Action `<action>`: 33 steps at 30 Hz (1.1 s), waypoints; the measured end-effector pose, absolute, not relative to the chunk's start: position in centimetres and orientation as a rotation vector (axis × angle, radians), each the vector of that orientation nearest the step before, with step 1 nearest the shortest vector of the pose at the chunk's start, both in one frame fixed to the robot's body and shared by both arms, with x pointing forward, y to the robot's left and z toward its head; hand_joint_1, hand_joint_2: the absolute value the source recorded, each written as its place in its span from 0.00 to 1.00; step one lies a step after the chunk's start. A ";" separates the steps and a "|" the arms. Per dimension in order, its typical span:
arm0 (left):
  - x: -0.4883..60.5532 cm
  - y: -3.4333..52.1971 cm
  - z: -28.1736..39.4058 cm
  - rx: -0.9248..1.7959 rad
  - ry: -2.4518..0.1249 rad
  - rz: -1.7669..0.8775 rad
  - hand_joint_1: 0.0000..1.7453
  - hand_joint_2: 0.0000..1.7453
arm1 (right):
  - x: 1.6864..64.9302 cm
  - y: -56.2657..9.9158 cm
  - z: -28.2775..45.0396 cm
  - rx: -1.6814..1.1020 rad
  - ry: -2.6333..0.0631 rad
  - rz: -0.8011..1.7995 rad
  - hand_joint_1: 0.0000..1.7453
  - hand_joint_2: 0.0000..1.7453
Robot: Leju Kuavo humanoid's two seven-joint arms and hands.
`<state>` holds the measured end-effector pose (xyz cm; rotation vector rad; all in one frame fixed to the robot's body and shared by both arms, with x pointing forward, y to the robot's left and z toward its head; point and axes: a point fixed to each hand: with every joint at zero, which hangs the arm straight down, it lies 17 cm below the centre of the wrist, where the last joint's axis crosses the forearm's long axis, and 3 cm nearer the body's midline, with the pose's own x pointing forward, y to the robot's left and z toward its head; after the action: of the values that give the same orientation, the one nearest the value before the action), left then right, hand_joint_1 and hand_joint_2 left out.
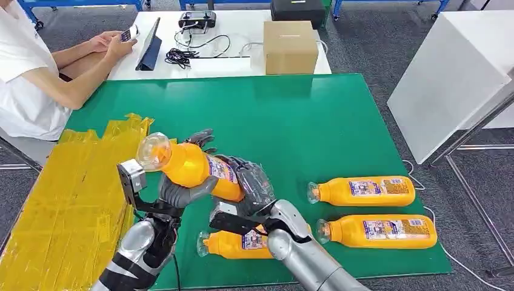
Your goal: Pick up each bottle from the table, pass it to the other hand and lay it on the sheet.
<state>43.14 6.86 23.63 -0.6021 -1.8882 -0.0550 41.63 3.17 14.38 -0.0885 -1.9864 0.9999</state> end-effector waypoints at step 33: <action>43.2 14.5 28.5 0.315 -2.287 -0.077 1.00 1.00 | 37.6 -0.1 19.1 0.244 -2.021 0.488 0.00 1.00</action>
<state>43.20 14.54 28.54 0.3152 -2.2866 -0.0769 37.57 -0.06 19.12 0.2435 -2.0214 0.4880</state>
